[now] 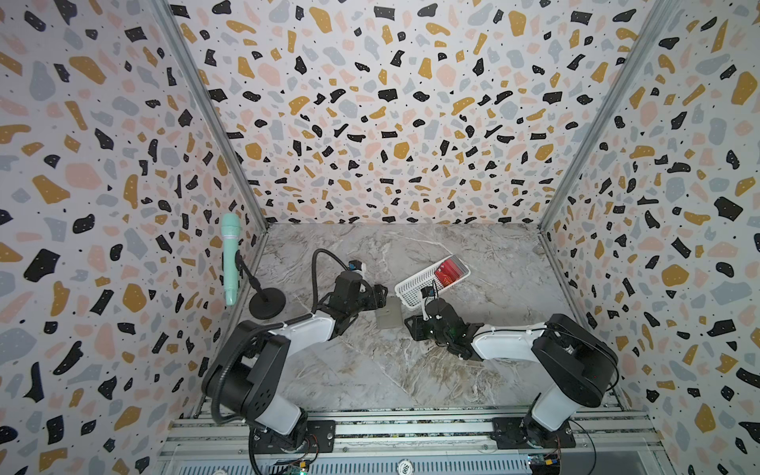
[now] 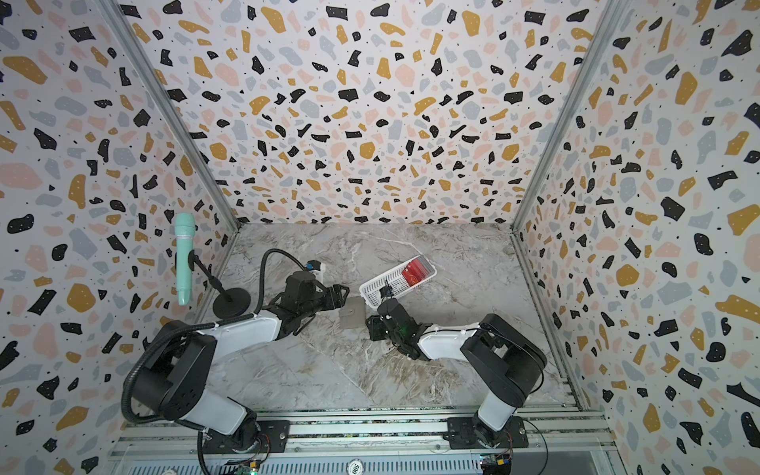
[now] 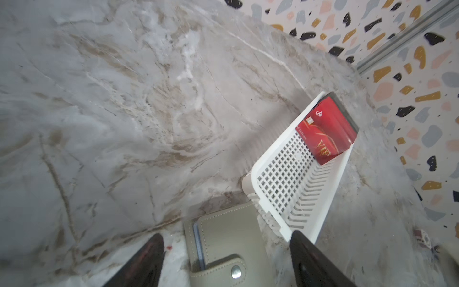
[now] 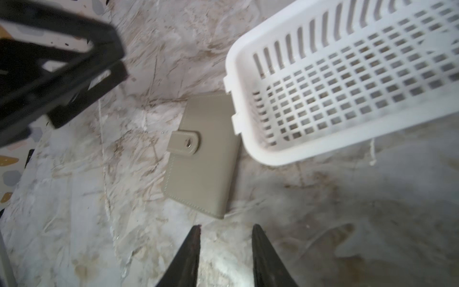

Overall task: Insert credit cards into a card holder
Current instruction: Rotate the storage box at the center of the table.

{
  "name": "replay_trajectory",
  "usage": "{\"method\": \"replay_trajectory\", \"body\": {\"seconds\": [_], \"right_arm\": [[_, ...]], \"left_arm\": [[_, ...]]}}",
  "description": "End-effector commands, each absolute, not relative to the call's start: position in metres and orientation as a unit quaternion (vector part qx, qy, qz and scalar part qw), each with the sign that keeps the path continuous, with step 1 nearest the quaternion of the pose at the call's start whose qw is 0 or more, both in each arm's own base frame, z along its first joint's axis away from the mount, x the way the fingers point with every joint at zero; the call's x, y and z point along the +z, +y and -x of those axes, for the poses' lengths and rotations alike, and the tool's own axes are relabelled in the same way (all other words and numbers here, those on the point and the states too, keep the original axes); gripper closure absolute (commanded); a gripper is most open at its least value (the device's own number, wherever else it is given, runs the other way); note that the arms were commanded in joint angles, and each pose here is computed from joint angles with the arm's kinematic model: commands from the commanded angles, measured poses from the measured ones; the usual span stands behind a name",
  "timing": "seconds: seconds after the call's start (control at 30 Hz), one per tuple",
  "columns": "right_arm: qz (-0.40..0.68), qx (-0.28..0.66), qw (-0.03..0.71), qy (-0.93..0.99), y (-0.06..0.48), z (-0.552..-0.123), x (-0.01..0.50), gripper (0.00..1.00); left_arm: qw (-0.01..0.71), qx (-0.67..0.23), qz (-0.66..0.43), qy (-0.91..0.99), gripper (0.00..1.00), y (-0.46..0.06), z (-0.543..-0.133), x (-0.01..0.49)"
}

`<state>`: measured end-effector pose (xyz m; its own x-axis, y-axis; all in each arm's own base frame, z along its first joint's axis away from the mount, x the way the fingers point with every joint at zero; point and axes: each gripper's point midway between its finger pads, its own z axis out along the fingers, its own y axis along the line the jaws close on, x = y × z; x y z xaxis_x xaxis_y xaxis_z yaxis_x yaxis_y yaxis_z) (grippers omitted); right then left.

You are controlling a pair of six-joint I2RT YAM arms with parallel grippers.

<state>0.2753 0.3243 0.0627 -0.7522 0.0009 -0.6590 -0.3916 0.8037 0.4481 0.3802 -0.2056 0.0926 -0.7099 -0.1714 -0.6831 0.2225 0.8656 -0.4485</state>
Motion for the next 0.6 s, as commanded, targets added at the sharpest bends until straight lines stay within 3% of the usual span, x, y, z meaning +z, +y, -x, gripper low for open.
{"method": "replay_trajectory", "body": {"seconds": [0.0,0.23,0.57], "right_arm": [[0.105,0.311,0.339,0.882,0.332,-0.265,0.073,0.63],[0.107,0.316,0.324,0.885,0.334,-0.25,0.064,0.64],[0.103,0.317,0.312,0.89,0.337,-0.243,0.053,0.64]], "left_arm": [[0.369,-0.278,-0.063,0.885,0.19,-0.223,-0.389,0.091],[0.337,-0.278,-0.079,0.896,0.19,-0.235,-0.403,0.067],[0.296,-0.308,-0.083,0.9,0.18,-0.244,-0.389,0.046]]}}
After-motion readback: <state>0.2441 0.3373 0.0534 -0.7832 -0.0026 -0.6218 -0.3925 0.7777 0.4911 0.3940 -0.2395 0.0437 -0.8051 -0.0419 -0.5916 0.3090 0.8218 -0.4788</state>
